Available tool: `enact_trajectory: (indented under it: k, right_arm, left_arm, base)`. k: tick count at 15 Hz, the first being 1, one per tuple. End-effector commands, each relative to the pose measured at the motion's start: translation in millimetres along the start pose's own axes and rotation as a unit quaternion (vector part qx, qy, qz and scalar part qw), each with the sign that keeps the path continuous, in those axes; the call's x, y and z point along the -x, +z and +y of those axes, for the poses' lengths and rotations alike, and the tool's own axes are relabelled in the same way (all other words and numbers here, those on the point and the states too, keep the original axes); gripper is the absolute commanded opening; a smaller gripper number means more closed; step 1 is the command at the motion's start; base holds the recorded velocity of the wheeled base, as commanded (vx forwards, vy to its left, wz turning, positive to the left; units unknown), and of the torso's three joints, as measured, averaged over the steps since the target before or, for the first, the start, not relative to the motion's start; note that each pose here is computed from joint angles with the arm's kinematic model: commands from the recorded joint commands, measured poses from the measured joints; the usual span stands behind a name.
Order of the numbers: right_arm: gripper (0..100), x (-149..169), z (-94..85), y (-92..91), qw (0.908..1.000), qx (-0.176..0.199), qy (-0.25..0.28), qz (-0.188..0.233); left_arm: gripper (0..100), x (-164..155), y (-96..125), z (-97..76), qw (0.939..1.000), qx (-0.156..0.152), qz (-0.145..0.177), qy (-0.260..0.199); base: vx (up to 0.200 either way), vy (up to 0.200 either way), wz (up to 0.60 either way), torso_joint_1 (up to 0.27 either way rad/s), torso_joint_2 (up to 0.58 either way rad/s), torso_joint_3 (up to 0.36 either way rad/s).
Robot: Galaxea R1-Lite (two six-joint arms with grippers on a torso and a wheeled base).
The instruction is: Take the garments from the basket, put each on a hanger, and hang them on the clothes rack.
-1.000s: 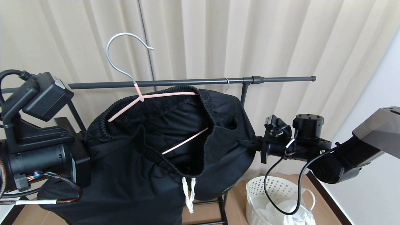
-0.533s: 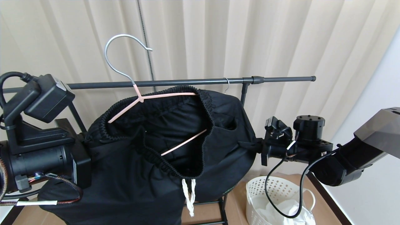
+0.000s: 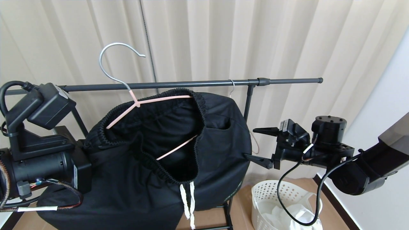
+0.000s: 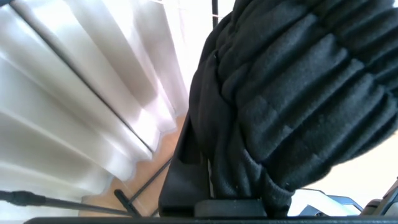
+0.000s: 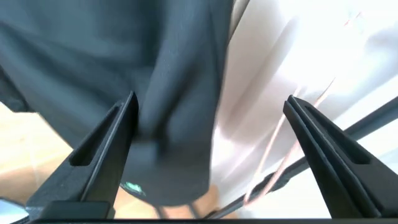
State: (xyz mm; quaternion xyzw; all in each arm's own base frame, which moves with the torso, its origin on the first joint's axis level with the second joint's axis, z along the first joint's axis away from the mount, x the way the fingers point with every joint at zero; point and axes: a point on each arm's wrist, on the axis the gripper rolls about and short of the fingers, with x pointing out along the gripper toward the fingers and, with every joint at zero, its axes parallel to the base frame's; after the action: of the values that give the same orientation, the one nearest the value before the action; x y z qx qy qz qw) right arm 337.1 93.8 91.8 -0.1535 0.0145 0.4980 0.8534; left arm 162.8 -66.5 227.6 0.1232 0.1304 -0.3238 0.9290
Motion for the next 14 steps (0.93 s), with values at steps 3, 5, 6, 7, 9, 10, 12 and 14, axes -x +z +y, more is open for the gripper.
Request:
enact_trajectory:
  k: [3, 5, 6, 7, 9, 10, 12, 14]
  right_arm:
    - [100, 8, 17.7, 28.7, 0.9992, 0.028, 0.011, -0.028]
    - [100, 10, 21.7, 34.7, 0.9989, 0.032, 0.013, -0.033]
    - [100, 10, 25.7, 41.6, 0.9985, 0.036, 0.015, -0.039]
    - [100, 11, 26.9, 44.5, 0.9985, 0.037, 0.010, -0.040]
    - [100, 12, 32.1, 58.5, 0.9984, 0.028, -0.003, -0.048]
    - [100, 12, 34.6, 64.7, 0.9984, 0.018, -0.007, -0.053]
    - [100, 15, 35.2, 71.8, 0.9980, 0.013, -0.021, -0.058]
    - [100, 17, 35.3, 74.5, 0.9977, 0.016, -0.025, -0.060]
  left_arm:
    - [0, -1, -11, 2.3, 0.9997, 0.009, 0.020, 0.008]
    - [0, 0, -15, 0.9, 0.9997, 0.010, 0.023, 0.005]
    - [0, -1, -17, 0.3, 0.9995, 0.011, 0.028, 0.004]
    - [0, -1, -19, -0.1, 0.9994, 0.012, 0.032, 0.003]
    - [0, -2, -25, -0.3, 0.9989, 0.016, 0.043, 0.004]
    - [0, -3, -28, 0.6, 0.9986, 0.020, 0.049, 0.007]
    - [0, -4, -32, 2.7, 0.9978, 0.030, 0.057, 0.012]
    - [0, -8, -33, 5.7, 0.9956, 0.066, 0.064, 0.020]
  base:
    - [0.000, 0.000, 0.00, 0.000, 0.00, 0.000]
    - [0.000, 0.000, 0.00, 0.000, 0.00, 0.000]
    - [0.000, 0.000, 0.00, 0.000, 0.00, 0.000]
    - [0.000, 0.000, 0.00, 0.000, 0.00, 0.000]
    - [0.000, 0.000, 0.00, 0.000, 0.00, 0.000]
    - [0.000, 0.000, 0.00, 0.000, 0.00, 0.000]
    - [0.000, 0.000, 0.00, 0.000, 0.00, 0.000]
    - [0.000, 0.000, 0.00, 0.000, 0.00, 0.000]
